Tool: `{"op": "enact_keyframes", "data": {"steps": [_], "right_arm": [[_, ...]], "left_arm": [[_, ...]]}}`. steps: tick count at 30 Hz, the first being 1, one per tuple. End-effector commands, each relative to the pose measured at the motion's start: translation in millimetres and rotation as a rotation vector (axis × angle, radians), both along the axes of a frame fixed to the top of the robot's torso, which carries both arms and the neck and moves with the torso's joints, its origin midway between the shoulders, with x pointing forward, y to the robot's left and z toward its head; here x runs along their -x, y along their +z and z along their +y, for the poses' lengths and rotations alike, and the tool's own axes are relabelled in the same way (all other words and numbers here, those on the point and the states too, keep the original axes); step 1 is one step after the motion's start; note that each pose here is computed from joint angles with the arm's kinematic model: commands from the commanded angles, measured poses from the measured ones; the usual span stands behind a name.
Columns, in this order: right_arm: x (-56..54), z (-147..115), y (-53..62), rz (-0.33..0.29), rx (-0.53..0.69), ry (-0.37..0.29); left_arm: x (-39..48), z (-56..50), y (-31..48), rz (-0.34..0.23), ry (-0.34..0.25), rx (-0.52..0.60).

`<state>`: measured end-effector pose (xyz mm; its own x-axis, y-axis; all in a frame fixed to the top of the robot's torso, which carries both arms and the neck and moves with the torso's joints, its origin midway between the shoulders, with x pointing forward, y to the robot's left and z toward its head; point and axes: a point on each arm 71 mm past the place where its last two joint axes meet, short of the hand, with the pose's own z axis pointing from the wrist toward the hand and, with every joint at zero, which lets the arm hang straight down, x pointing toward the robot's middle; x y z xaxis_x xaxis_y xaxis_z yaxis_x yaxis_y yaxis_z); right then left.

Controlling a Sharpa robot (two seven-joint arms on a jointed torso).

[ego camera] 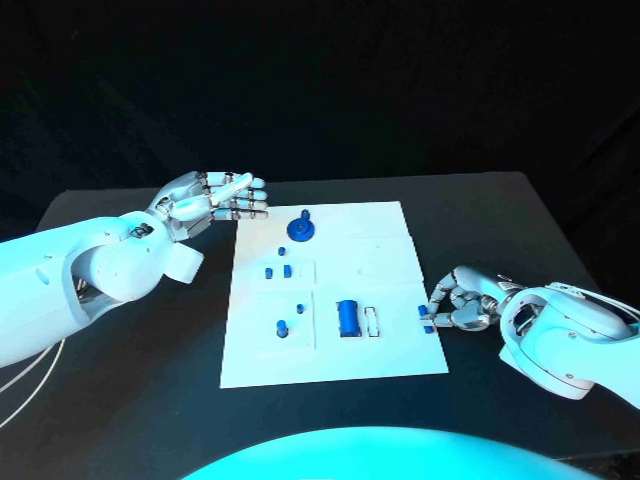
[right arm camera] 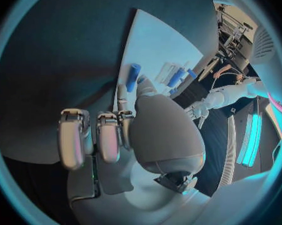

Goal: Assemble the parts on the task board

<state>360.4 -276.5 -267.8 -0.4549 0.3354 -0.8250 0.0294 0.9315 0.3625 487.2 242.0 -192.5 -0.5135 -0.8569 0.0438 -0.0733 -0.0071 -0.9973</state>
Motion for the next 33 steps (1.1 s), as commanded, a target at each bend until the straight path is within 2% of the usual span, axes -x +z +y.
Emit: {"op": "enact_keyframes", "data": {"steps": [1, 18, 33], "right_arm": [[0.5, 0.7, -4.3, 0.024, 0.059, 0.023], [-0.3, 13.2, -15.1, 0.033, 0.155, 0.092], [1.2, 22.8, -12.4, -0.008, 0.186, 0.097]], "left_arm": [[0.9, -1.4, 1.5, -0.008, -0.013, 0.019], [1.1, -0.7, 1.4, -0.006, -0.015, 0.019], [1.3, -0.6, 1.5, -0.006, -0.016, 0.020]]}}
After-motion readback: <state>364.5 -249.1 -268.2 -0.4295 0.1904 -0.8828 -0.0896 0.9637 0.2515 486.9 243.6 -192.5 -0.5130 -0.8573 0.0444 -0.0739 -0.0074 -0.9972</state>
